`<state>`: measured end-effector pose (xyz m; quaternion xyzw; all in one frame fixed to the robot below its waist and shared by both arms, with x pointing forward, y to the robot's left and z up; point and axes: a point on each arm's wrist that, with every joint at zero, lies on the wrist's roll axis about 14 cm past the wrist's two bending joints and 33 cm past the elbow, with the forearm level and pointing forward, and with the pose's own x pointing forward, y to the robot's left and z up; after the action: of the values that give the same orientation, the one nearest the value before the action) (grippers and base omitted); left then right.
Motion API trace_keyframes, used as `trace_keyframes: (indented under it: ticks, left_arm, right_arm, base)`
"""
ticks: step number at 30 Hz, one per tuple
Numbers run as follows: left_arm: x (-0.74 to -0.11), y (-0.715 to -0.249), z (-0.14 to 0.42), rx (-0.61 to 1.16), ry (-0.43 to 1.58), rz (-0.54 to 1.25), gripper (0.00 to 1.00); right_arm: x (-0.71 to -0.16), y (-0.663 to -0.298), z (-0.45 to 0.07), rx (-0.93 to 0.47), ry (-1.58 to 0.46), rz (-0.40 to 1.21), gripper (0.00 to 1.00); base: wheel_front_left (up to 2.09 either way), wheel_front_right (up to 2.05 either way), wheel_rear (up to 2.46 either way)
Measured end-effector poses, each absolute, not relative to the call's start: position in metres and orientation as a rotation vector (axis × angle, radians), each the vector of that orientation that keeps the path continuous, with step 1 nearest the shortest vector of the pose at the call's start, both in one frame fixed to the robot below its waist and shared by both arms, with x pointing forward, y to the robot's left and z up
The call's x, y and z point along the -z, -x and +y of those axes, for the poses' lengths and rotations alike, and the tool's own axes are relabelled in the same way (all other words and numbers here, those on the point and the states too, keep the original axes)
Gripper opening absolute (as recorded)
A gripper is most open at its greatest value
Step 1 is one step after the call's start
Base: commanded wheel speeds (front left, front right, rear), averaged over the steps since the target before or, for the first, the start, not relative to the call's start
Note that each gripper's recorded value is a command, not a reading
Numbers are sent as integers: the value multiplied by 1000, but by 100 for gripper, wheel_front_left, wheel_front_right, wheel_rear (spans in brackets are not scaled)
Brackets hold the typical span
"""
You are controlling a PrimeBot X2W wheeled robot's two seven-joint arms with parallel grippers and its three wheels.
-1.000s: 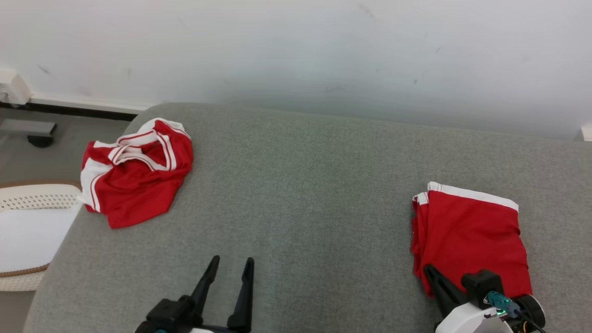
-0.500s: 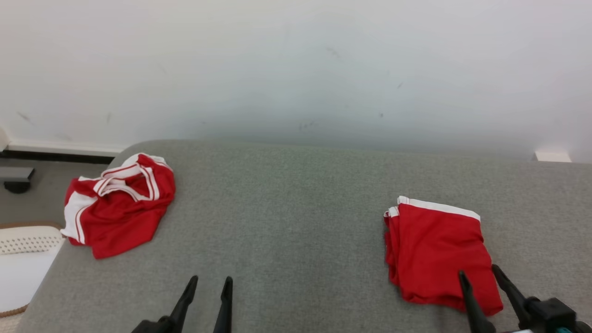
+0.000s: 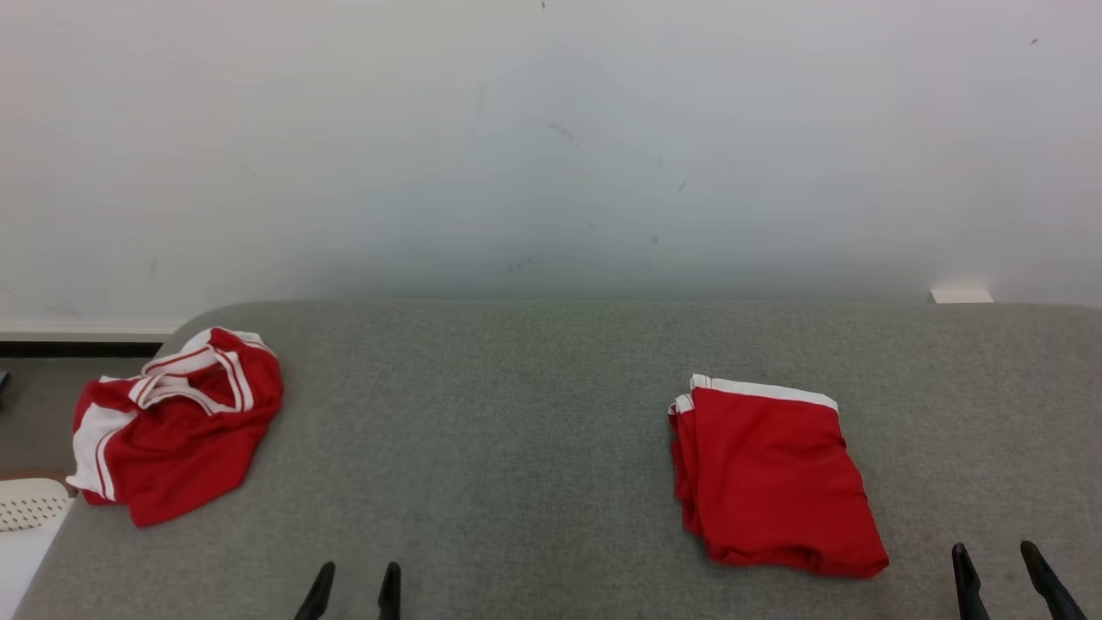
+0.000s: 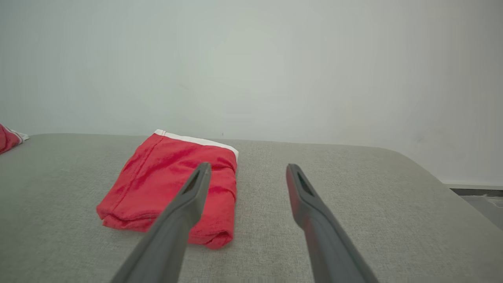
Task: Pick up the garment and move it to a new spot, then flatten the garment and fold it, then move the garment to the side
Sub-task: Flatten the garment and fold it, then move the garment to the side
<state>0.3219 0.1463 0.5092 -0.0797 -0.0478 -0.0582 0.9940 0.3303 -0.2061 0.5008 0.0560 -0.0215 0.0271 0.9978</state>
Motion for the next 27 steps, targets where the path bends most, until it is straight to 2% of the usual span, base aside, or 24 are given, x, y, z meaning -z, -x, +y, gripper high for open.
trace_keyframes:
  ticks: [12,18,22,27]
  left_arm:
    - [-507,-325,135,155,166,-85,100]
    - [-502,-329,132,161,171,-66,100]
    - [-497,-335,131,160,177,-45,100]
    - [-489,-351,125,177,177,-19,100]
  right_arm:
    - [-472,-318,-220,3,-154,29,100]
    - [-481,-335,-218,-18,-203,26,100]
    - [-479,-358,-211,-65,-286,134,100]
    - [-468,-391,-200,-162,-346,358,100]
  base:
    - [0,0,0]
    - [0,0,0]
    - [0,0,0]
    - [0,0,0]
